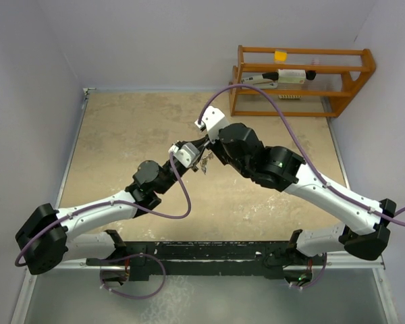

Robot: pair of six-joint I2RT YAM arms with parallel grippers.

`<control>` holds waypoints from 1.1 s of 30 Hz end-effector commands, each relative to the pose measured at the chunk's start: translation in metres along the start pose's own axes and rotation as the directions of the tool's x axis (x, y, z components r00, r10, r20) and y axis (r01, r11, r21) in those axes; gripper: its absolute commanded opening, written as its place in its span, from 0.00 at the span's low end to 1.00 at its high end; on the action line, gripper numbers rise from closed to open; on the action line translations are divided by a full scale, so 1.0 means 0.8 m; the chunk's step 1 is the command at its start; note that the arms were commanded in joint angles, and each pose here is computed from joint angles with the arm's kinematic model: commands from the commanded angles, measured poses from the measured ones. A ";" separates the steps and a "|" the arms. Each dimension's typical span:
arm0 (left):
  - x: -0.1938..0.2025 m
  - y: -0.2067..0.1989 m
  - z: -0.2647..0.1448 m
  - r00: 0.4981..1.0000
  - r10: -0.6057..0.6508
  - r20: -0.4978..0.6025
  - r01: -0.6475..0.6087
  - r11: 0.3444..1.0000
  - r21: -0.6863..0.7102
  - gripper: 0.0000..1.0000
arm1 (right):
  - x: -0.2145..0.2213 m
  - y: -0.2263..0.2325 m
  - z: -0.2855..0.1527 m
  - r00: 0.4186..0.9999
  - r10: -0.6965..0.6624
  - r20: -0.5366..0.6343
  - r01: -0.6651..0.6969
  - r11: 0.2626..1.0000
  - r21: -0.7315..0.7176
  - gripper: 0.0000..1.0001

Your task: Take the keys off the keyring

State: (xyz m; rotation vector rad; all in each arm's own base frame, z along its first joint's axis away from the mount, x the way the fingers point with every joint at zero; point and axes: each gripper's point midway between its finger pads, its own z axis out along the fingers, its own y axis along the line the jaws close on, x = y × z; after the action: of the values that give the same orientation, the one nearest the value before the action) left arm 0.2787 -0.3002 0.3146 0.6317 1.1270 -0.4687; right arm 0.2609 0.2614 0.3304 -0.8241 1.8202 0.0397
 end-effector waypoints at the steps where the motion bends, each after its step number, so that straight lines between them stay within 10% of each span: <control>1: 0.037 0.051 -0.014 0.987 0.056 -0.150 -0.081 0.983 -0.167 0.00 | -0.022 -0.025 -0.031 0.991 0.094 0.098 -0.098 0.995 0.032 0.00; 33: -0.043 0.028 -0.020 0.997 0.042 0.058 -0.039 0.998 -0.045 0.00 | -0.002 0.036 0.018 0.995 0.086 0.054 -0.080 0.992 -0.102 0.00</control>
State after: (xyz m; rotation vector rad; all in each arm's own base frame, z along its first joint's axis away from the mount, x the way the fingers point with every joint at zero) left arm 0.2722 -0.2855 0.3132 0.6660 1.1584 -0.4257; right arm 0.2569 0.2830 0.3082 -0.8226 1.8277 0.1636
